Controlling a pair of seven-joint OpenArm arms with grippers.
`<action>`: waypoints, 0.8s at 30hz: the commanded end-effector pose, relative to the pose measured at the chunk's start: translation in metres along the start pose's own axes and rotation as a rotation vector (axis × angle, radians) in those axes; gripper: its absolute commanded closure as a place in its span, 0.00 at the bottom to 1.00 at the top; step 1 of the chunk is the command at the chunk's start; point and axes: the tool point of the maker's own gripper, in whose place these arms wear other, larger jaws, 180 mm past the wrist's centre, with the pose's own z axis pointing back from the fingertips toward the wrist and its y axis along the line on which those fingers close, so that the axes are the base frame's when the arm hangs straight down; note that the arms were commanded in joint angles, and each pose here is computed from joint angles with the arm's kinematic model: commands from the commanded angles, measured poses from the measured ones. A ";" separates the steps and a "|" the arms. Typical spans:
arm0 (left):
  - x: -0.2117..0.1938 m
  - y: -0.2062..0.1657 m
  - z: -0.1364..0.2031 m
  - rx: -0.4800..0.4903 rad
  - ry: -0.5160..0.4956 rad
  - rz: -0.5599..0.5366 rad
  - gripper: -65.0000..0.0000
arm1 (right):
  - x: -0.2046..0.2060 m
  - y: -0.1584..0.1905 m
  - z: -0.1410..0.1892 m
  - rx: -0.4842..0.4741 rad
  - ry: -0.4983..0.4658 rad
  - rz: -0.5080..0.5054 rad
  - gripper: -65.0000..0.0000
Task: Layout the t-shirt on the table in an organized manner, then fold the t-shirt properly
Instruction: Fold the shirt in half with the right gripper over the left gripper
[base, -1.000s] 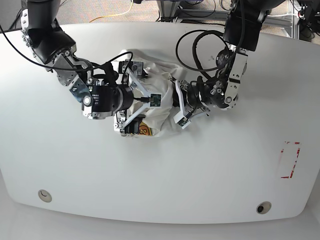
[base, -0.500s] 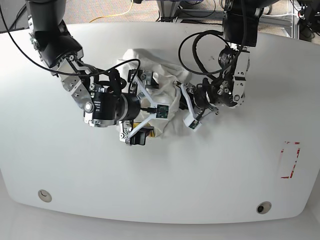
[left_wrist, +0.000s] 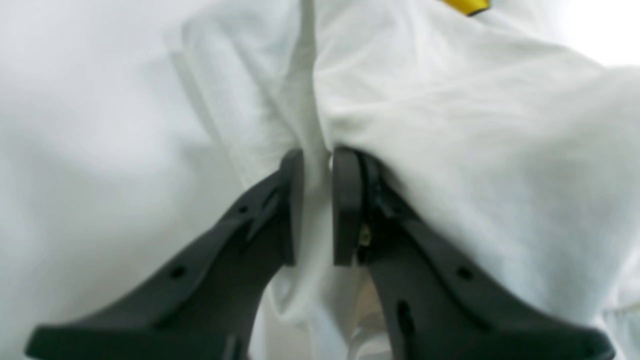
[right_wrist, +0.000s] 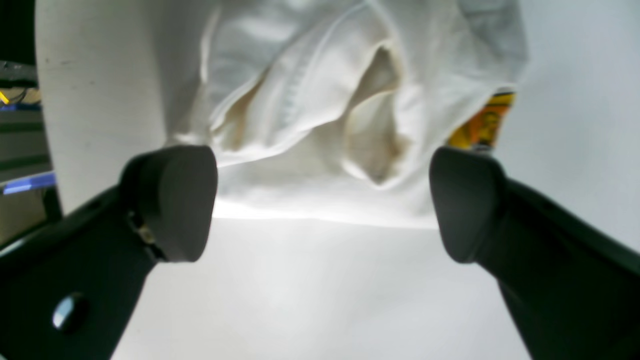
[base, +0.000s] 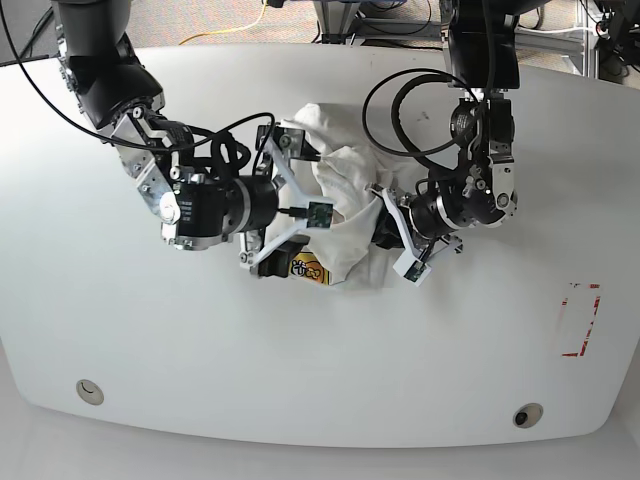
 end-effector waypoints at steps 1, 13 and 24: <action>0.019 -0.002 0.005 -0.020 -0.057 -0.051 0.86 | -0.001 -0.022 0.013 -0.068 -0.029 -0.037 0.00; 0.018 -0.003 0.006 -0.030 -0.055 -0.065 0.86 | -0.011 -0.044 0.021 -0.118 -0.072 -0.138 0.00; 0.020 -0.002 0.007 -0.027 -0.063 -0.062 0.86 | -0.012 -0.037 0.004 -0.067 -0.156 -0.213 0.00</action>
